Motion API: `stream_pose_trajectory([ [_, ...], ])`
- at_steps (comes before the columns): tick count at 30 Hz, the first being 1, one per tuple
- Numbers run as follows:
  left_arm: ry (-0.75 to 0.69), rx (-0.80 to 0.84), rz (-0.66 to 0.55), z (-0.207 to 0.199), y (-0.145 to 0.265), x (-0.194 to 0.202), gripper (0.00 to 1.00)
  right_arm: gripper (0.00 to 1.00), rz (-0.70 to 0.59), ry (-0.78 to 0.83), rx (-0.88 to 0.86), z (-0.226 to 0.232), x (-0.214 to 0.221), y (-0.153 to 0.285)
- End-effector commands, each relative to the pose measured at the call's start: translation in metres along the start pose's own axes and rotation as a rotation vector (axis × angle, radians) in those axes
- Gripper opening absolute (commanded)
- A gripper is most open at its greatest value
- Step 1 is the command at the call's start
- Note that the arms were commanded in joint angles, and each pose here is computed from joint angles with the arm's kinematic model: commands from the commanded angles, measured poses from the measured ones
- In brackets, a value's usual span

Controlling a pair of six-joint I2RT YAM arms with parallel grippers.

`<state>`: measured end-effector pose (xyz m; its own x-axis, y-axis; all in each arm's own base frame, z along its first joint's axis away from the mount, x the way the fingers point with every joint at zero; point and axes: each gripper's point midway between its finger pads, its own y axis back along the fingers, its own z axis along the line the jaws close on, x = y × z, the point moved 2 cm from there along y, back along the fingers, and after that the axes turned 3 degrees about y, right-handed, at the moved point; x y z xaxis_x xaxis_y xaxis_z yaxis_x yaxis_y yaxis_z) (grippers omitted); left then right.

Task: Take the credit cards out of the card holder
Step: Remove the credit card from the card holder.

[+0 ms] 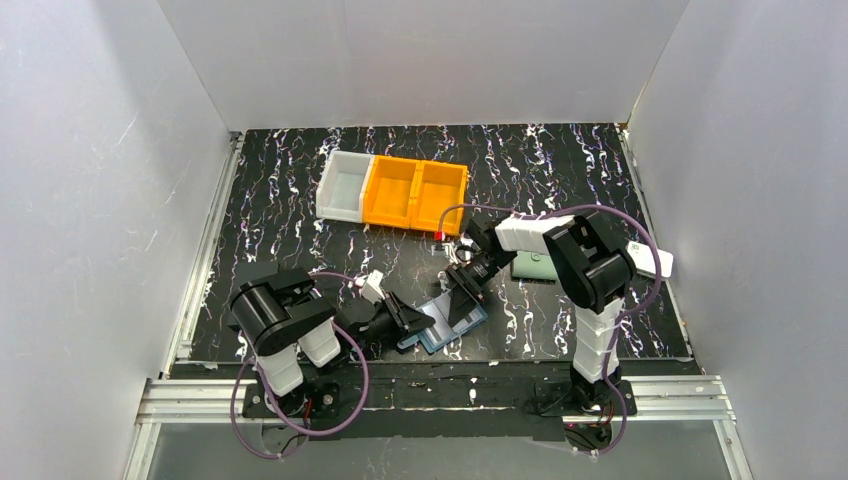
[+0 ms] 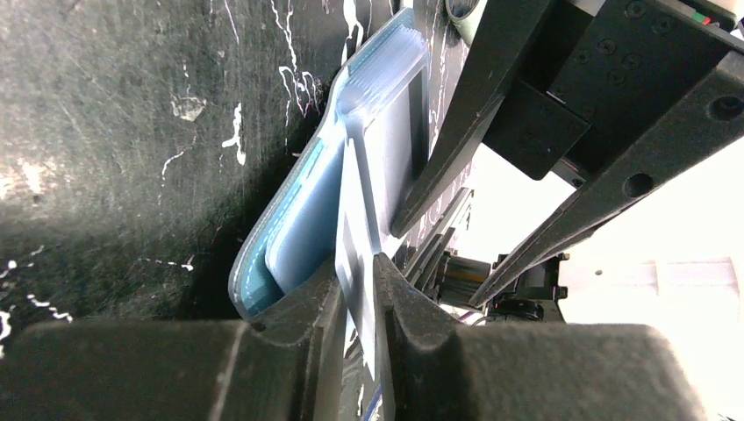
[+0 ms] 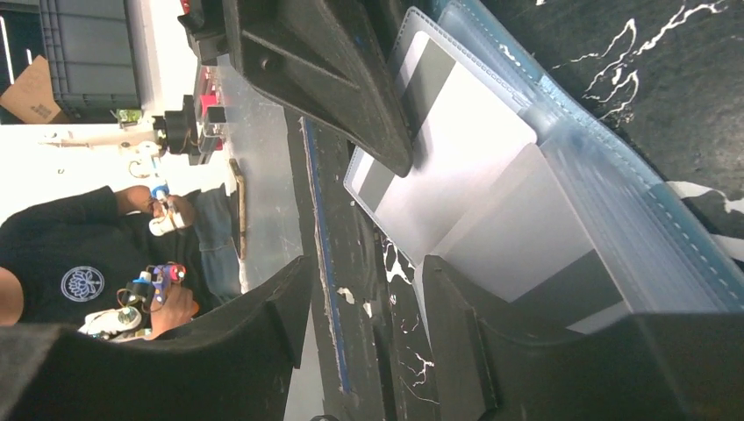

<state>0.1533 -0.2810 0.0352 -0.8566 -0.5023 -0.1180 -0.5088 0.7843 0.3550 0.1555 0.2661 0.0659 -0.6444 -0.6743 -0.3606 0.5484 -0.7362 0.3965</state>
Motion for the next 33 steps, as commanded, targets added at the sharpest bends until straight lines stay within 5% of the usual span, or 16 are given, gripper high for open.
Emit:
stream_pose_trajectory([
  [1, -0.013, 0.013, 0.005, -0.003, 0.004, 0.002, 0.08, 0.58, -0.005, 0.044, 0.091, -0.013, -0.004, 0.005],
  [4, -0.068, 0.057, 0.032, -0.014, 0.004, 0.005, 0.0, 0.58, -0.039, 0.043, 0.079, -0.009, -0.008, 0.012],
  [10, -0.486, 0.318, 0.086, -0.089, 0.014, 0.008, 0.0, 0.6, -0.2, 0.172, -0.048, 0.035, -0.03, 0.046],
  [18, -0.49, 0.442, 0.125, -0.135, -0.007, 0.004, 0.0, 0.58, -0.354, 0.195, -0.099, 0.055, -0.04, 0.073],
  [29, -0.446, 0.439, 0.087, -0.127, -0.011, -0.003, 0.0, 0.27, -0.357, 0.16, -0.114, 0.053, -0.039, 0.072],
  [33, -0.428, 0.429, 0.068, -0.121, -0.008, -0.008, 0.0, 0.06, -0.354, 0.144, -0.111, 0.05, -0.039, 0.071],
])
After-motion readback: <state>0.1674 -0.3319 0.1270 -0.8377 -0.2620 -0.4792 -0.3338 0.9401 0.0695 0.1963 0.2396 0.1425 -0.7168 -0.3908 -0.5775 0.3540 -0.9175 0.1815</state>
